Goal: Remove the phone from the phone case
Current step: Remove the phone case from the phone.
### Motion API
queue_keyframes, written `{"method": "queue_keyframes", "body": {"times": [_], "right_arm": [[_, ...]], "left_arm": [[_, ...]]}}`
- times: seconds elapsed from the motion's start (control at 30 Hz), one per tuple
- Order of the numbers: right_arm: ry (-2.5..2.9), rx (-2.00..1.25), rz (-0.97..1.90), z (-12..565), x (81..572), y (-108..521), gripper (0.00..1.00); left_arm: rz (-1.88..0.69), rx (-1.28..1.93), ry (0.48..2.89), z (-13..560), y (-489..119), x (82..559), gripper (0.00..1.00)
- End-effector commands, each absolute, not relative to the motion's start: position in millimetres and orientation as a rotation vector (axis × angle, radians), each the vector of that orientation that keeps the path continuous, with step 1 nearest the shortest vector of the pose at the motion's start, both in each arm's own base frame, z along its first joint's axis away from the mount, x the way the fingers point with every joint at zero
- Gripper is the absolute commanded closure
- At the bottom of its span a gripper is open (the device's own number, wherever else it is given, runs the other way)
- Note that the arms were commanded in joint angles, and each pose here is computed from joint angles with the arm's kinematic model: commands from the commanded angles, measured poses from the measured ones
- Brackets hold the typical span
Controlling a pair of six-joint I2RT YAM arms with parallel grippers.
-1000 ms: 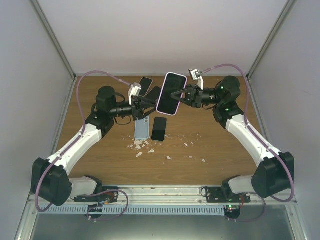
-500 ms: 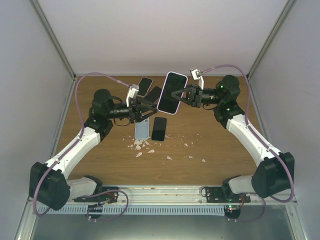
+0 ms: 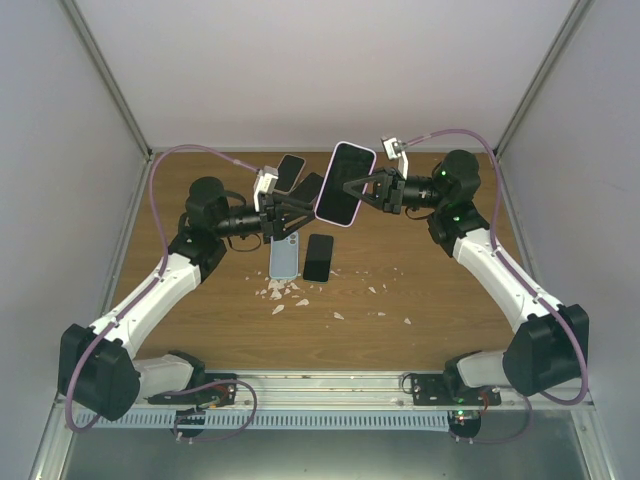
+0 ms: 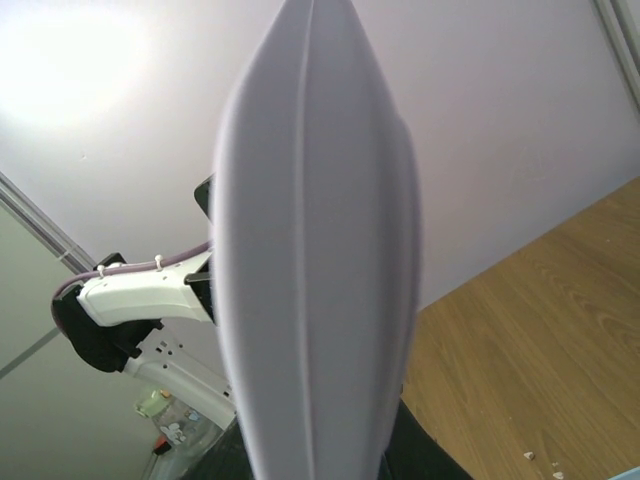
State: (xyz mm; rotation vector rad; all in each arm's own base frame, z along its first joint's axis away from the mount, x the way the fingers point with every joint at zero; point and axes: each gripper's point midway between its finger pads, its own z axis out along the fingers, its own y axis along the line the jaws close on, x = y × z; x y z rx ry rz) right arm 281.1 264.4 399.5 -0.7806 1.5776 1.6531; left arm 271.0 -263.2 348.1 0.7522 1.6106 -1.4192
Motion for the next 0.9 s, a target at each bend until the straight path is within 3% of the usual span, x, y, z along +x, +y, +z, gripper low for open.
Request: {"method": "queue_keyframes", "body": {"times": [0.0, 0.87], "right_arm": [[1.463, -0.851, 1.611, 429, 268, 263, 1.0], [1.474, -0.85, 1.612, 426, 272, 265, 0.99]], "left_arm": [[-1.382, 0.728, 1.6, 353, -264, 281, 0.61], [-1.409, 0.802, 1.552, 356, -268, 269, 0.6]]}}
